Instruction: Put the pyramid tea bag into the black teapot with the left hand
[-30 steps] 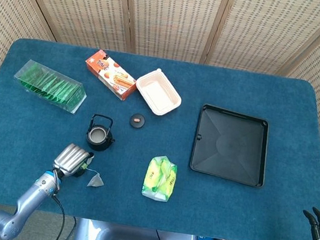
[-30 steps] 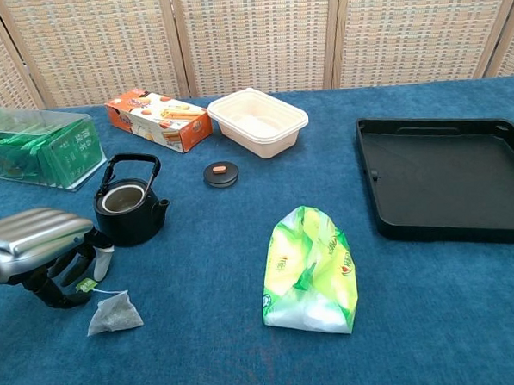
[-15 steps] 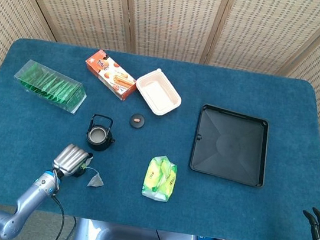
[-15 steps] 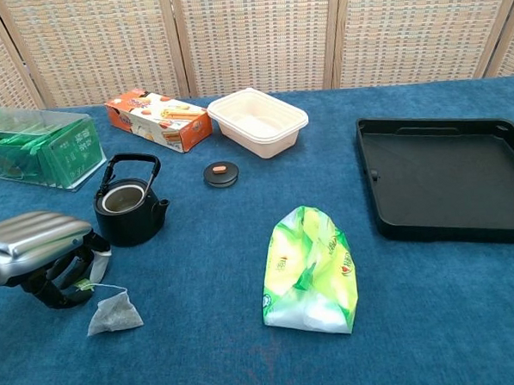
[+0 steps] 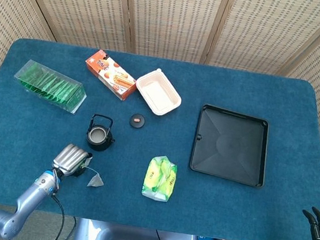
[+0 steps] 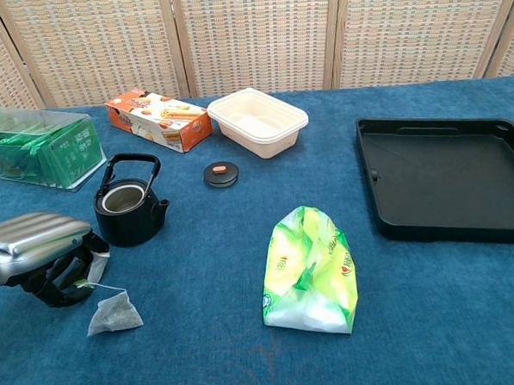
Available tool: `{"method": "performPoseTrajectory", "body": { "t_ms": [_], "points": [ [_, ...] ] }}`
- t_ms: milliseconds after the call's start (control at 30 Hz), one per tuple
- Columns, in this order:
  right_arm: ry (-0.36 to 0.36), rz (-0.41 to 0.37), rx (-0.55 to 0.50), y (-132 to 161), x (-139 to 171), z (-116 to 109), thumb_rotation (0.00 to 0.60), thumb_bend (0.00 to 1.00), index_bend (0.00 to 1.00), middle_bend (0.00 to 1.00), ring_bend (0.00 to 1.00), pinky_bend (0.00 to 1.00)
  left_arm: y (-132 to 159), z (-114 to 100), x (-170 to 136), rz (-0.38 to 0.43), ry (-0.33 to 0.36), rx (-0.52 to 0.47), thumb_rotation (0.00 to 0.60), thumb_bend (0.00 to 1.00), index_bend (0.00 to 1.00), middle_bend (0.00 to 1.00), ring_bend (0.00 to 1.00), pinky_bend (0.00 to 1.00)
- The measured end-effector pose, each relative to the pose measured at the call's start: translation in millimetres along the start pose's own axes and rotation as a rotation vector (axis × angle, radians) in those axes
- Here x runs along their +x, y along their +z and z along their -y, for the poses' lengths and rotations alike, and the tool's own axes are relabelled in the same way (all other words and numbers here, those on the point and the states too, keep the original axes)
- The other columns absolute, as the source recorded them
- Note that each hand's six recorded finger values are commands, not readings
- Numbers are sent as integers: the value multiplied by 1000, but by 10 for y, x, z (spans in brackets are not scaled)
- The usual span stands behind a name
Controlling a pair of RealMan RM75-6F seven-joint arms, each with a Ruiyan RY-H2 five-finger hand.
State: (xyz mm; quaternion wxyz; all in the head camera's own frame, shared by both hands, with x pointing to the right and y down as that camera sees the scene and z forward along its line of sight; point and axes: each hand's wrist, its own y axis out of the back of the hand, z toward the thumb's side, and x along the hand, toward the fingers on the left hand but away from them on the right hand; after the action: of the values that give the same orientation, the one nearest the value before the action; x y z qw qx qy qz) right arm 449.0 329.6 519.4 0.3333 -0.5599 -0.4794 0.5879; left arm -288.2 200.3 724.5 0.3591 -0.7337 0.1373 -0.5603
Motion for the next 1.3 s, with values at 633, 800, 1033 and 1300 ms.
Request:
{"method": "performPoseTrajectory", "body": {
  "t_ms": [633, 800, 1033, 1300],
  "points": [
    [-4, 3, -3, -8, 3, -6, 600, 102, 198, 196, 62, 165, 10, -75, -24, 8, 7, -60, 600, 458, 698, 773, 705, 702],
    [-8, 2, -5, -14, 9, -11, 600, 102, 198, 196, 62, 165, 5, -229, -83, 16, 45, -95, 600, 459, 708, 773, 707, 702],
    [-14, 0, -11, -22, 16, -12, 600, 102, 198, 196, 62, 165, 19, -477, -191, 39, 109, -153, 600, 459, 708, 773, 707, 702],
    [-20, -1, -14, -34, 27, -19, 600, 102, 198, 196, 62, 165, 126, -805, -356, 107, 209, -231, 600, 460, 708, 773, 707, 702]
  ]
}}
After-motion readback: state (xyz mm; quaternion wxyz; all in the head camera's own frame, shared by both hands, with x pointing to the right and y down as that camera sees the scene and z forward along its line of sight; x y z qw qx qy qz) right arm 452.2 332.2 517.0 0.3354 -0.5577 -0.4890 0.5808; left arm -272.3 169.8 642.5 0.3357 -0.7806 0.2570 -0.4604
